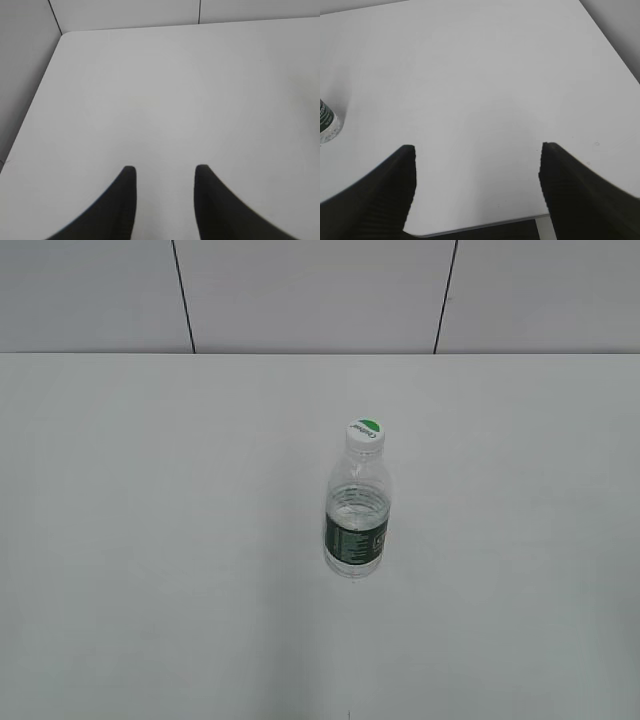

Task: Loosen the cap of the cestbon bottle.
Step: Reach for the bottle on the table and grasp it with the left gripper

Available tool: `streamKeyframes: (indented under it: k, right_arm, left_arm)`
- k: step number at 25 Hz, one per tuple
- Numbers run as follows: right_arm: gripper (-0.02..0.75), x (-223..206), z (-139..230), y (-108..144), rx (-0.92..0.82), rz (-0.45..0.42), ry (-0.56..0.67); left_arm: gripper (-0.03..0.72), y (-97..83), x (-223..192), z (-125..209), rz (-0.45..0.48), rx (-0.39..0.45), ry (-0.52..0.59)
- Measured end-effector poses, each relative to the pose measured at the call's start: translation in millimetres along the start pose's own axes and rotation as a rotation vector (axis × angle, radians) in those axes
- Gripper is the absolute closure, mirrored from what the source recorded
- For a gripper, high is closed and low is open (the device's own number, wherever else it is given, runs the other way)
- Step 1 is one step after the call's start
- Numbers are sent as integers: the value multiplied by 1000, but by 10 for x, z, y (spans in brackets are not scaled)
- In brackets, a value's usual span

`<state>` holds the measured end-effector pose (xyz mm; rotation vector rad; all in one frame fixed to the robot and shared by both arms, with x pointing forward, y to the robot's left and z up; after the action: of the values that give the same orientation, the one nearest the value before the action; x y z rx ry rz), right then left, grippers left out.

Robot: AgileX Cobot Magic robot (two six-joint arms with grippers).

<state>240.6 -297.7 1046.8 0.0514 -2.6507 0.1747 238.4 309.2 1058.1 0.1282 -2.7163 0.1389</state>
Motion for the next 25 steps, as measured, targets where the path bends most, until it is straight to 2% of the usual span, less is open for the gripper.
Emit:
streamKeyframes:
  k: [3,9,12,15,17,20,22,25]
  right_arm:
    - [148,0,0,0,0,0,0]
    - [148,0,0,0,0,0,0]
    - [148,8,-15,-2,0,2,-11]
    - [148,40,-98,-13,0,11,-82]
    - [148,55,-179,-25,0,23,-161]
    - [148,57,-282,-41,1,40,-271]
    - [148,20,-347,-52,9,48,-308]
    - [148,-81,-438,-62,15,44,-300]
  left_arm:
    - [421,0,-4,-2,-1,-1,3]
    - [204,-14,-119,-50,-10,-7,76]
    - [169,-30,-166,-116,-8,-7,90]
    - [162,-75,-197,-293,28,3,-32]
    - [160,-113,-227,-453,62,12,-176]
    - [159,-163,-371,-609,100,23,-330]
    - [158,-186,-537,-639,113,27,-375]
    - [158,-217,-790,-672,125,27,-414]
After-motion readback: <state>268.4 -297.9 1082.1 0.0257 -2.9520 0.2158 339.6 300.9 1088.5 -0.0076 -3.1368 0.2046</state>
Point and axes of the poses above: a point on each arm's last joint axis where the gripper is mounted, x pointing back along that axis away from the gripper, y along the wrist's bending axis when the last joint is at zero, z = x × y, the point moved 1 cm from there along -x, pointing out along that axis toward the gripper, and after that the axes turned 8 degrees about x, right-handed, at the moved point
